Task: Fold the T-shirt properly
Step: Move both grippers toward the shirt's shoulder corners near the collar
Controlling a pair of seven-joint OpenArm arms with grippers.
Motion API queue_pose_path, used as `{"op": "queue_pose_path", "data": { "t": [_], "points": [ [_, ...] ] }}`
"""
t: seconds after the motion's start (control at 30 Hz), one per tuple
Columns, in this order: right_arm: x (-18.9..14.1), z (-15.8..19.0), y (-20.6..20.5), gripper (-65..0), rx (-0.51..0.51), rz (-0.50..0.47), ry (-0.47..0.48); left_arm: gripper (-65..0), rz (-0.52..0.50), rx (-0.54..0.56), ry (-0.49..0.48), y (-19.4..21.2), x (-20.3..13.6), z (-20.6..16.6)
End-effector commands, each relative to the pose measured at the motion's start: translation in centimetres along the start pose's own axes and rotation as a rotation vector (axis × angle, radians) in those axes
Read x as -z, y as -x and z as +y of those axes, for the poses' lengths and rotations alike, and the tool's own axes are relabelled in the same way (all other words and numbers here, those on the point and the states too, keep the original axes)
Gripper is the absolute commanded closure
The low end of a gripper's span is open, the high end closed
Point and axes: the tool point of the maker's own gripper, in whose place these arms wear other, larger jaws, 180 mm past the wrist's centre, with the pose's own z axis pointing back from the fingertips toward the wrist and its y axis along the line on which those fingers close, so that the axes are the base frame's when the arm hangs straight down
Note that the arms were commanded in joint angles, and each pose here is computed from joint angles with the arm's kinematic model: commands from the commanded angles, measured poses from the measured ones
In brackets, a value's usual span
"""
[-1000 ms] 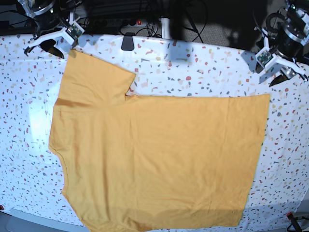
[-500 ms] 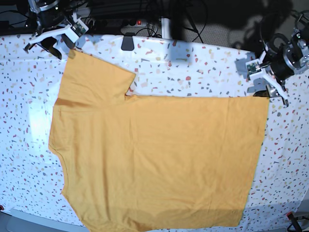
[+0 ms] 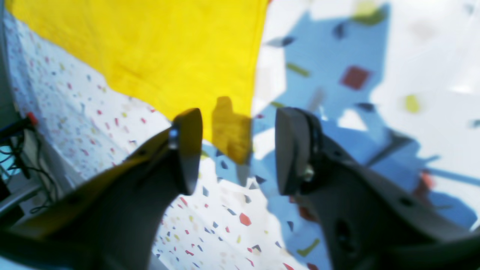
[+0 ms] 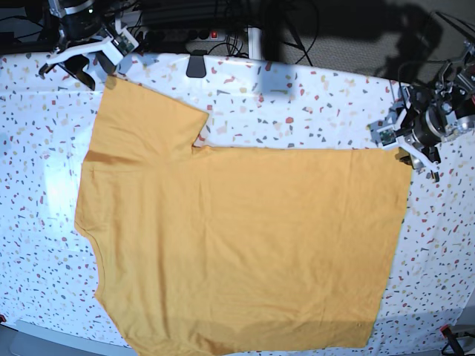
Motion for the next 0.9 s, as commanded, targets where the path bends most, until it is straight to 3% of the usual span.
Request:
{"op": "queue_pose_path", "data": {
  "t": [0.0, 0.17, 0.33, 0.43, 0.57, 0.73, 0.87],
  "points": [
    [-0.2, -0.7, -0.5, -28.9, -0.002, -0.019, 0.025, -24.9, 0.032, 0.015, -0.031, 1.0, -0.2, 1.5],
    [-0.2, -0.7, -0.5, -28.9, -0.002, -0.023, 0.026, -24.7, 0.018, 0.033, 0.005, 0.8, 0.5, 0.3],
    [-0.1, -1.0, -0.8, -28.9, -0.001, -0.036, 0.035, -23.6, 0.008, -0.016, 0.003, 0.2, 1.7, -0.3],
    [0.1, -1.3, -1.0, -28.9, 0.0, -0.04, 0.044, -16.1, 0.026, -0.055, -0.015, 0.0, 2.5, -0.6],
    [0.6, -1.8, -1.4, -29.1, -0.006, -0.052, 0.055, -0.4, 0.009, -0.067, -0.037, -0.5, 2.6, -0.2],
    [1.0, -1.9, -2.0, -39.4, 0.019, -0.072, 0.039, 0.0, 0.006, -0.065, -0.044, -0.6, 2.5, 0.2],
    [1.3, -2.2, -2.5, -39.5, 0.05, -0.094, 0.04, 0.0, 0.028, -0.065, -0.046, -0.4, 2.5, 0.3]
  ]
}}
